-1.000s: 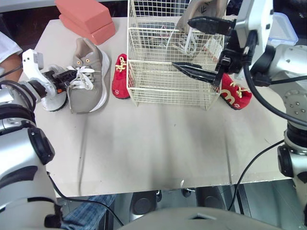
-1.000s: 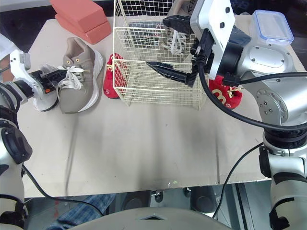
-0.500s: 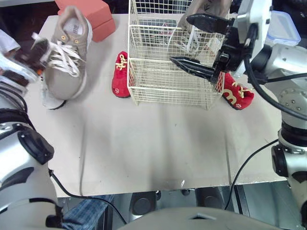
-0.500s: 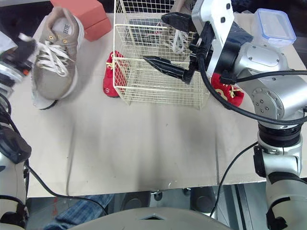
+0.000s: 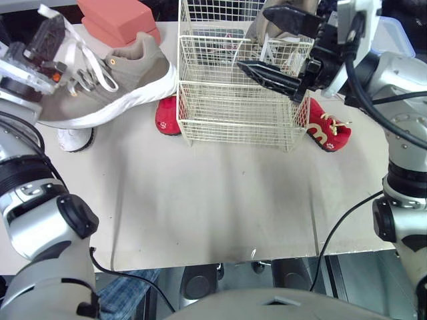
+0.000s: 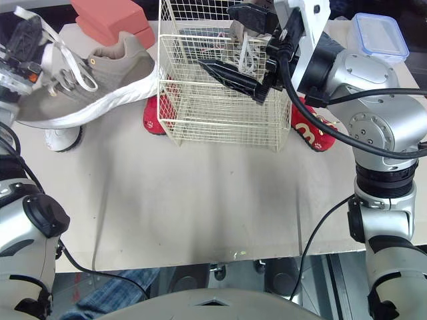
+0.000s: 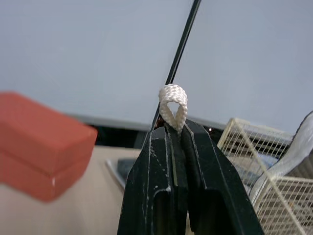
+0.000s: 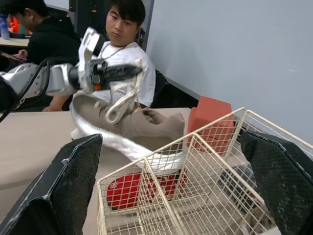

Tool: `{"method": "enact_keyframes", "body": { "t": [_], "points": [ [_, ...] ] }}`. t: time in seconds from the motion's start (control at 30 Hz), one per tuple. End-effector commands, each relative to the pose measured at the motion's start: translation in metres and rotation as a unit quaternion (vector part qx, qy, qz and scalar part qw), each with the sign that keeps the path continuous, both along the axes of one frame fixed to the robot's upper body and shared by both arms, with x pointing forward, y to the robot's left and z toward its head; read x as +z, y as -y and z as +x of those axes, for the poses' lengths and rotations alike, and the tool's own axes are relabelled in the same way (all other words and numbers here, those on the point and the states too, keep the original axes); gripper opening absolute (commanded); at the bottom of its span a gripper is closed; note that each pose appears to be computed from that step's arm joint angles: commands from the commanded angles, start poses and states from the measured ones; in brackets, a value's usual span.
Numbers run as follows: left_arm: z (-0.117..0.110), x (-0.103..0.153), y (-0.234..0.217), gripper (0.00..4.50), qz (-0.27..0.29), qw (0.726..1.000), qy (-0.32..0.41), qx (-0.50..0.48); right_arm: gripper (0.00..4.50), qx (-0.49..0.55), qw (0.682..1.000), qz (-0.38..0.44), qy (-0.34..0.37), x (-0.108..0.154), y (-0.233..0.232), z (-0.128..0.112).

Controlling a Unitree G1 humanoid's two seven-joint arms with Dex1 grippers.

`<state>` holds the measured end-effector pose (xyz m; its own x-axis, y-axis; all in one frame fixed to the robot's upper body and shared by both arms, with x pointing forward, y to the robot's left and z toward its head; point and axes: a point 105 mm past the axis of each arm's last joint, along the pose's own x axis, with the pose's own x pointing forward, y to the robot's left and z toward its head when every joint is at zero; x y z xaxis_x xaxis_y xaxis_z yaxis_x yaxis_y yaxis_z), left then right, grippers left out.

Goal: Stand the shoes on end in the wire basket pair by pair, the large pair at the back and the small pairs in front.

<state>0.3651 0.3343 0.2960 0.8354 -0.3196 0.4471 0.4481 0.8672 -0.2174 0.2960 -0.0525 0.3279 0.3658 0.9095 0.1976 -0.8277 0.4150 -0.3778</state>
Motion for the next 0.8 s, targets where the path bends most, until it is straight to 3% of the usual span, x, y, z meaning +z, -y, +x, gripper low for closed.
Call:
{"method": "enact_keyframes", "body": {
  "t": [0.03, 0.23, 0.57, 0.8],
  "points": [
    [-0.014, 0.018, 0.006, 0.3, 0.013, 0.999, 0.036, 0.009, 4.5, -0.009, 0.999, 0.01, 0.031, 0.013, 0.006, -0.008],
    [-0.033, 0.011, 0.016, 0.3, 0.005, 0.999, 0.034, 0.022, 4.5, -0.006, 0.999, 0.013, 0.029, 0.013, 0.006, -0.007],
    [-0.064, 0.021, 0.04, 0.3, -0.005, 0.999, 0.036, -0.001, 4.5, 0.008, 0.999, 0.021, 0.025, 0.012, 0.002, -0.004],
    [-0.065, 0.016, 0.043, 0.3, 0.003, 1.0, 0.012, -0.002, 4.5, 0.013, 0.999, 0.026, 0.023, 0.009, -0.001, -0.004]
  ]
}}
